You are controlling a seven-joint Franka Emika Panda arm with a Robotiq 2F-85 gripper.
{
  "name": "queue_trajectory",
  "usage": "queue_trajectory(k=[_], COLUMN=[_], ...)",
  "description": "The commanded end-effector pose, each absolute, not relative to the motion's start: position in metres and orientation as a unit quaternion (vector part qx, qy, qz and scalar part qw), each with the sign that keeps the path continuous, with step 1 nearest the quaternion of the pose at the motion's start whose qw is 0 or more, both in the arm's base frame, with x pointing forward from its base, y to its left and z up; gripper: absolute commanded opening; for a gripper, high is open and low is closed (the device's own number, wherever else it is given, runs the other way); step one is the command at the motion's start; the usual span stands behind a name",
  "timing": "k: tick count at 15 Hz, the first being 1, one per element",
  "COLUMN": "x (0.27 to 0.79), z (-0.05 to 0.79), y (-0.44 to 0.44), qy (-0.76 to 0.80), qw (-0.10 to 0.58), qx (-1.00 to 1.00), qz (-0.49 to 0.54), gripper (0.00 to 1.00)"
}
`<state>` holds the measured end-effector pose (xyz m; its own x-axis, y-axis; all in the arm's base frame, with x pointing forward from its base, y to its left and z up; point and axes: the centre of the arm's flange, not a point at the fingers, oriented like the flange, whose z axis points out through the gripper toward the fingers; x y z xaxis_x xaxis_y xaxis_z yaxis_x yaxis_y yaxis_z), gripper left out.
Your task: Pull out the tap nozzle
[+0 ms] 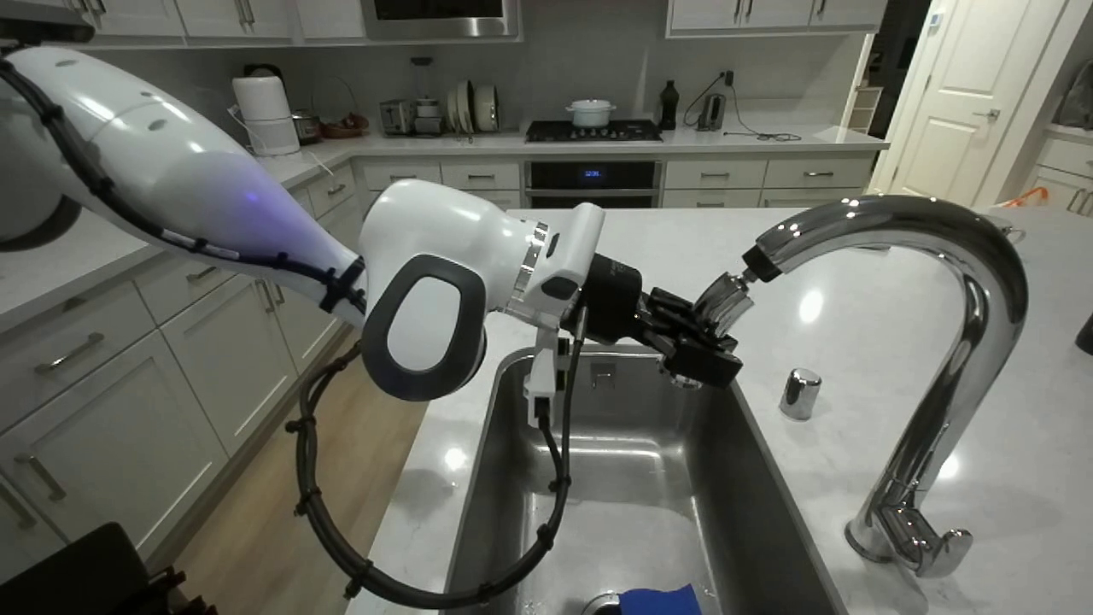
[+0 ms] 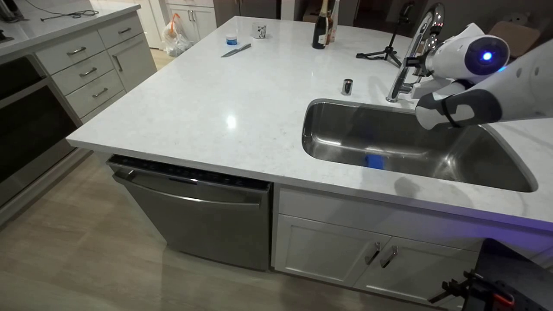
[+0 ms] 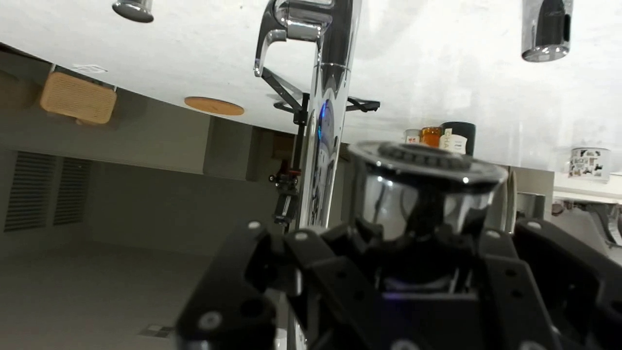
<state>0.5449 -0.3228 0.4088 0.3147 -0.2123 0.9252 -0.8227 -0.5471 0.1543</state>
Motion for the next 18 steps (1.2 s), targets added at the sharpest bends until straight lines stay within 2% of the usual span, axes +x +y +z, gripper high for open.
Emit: queue_trajectory(k=[1,18], x=[0.54,0.521], z=[0.382,0.282], y=[-0.314,-0.289], qy=[-0.342,-0.352], qw=[0.317,0.257], qx=[0.764,0.834], qz=[0.446,0.339], gripper=[0.01,0.01])
